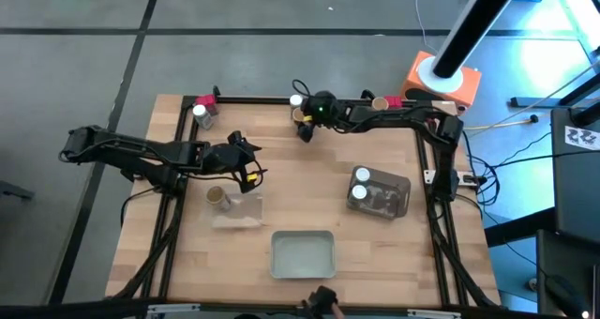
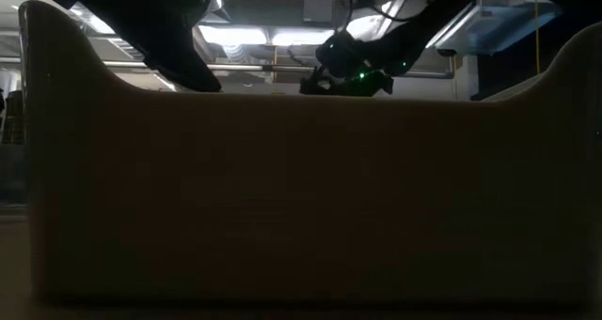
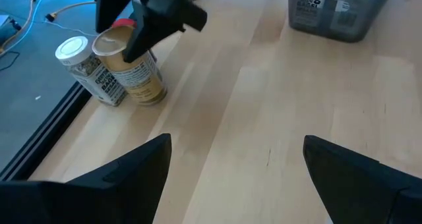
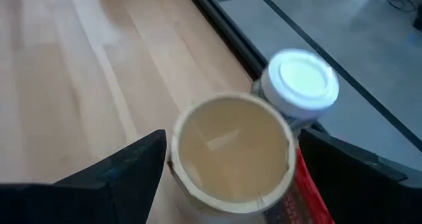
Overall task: Sort spices by type
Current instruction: Put the gold seasoning bottle into the transparent bin
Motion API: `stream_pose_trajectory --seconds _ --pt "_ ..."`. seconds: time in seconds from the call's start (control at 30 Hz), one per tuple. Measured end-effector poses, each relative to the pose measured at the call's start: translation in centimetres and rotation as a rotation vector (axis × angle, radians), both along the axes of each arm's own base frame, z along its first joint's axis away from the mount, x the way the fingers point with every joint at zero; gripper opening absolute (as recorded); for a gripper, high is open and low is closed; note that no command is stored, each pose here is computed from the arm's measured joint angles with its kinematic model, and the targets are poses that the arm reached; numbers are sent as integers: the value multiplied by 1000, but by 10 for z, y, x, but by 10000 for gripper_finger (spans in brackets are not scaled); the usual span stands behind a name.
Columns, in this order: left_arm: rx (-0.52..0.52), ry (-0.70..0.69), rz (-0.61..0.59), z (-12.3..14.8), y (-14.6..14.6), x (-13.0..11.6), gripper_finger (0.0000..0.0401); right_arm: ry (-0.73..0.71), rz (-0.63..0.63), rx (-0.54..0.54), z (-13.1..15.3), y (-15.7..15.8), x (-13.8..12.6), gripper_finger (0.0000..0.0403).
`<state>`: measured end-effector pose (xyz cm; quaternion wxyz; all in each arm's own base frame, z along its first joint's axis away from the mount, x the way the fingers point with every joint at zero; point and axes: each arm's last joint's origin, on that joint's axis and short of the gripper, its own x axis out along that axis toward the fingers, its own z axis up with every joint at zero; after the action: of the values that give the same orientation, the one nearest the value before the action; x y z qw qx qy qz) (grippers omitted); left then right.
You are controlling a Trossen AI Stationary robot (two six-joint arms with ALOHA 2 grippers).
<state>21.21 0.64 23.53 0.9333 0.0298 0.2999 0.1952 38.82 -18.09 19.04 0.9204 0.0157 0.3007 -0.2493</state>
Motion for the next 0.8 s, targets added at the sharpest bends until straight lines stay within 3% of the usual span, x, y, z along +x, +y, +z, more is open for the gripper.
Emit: stream_pose_trajectory --seconds 0.2,0.47,0.7,0.8 --pt "0 -3 0 0 0 0 327 35 -15 8 -15 -2 2 346" --pt "0 -27 0 2 0 1 327 -16 -15 -16 -11 -3 6 345" --pt "-55 -47 40 1 0 1 327 -12 -3 -9 -12 -2 6 283" --pt "-53 -45 39 1 0 1 327 -12 4 -7 -12 -2 6 283"
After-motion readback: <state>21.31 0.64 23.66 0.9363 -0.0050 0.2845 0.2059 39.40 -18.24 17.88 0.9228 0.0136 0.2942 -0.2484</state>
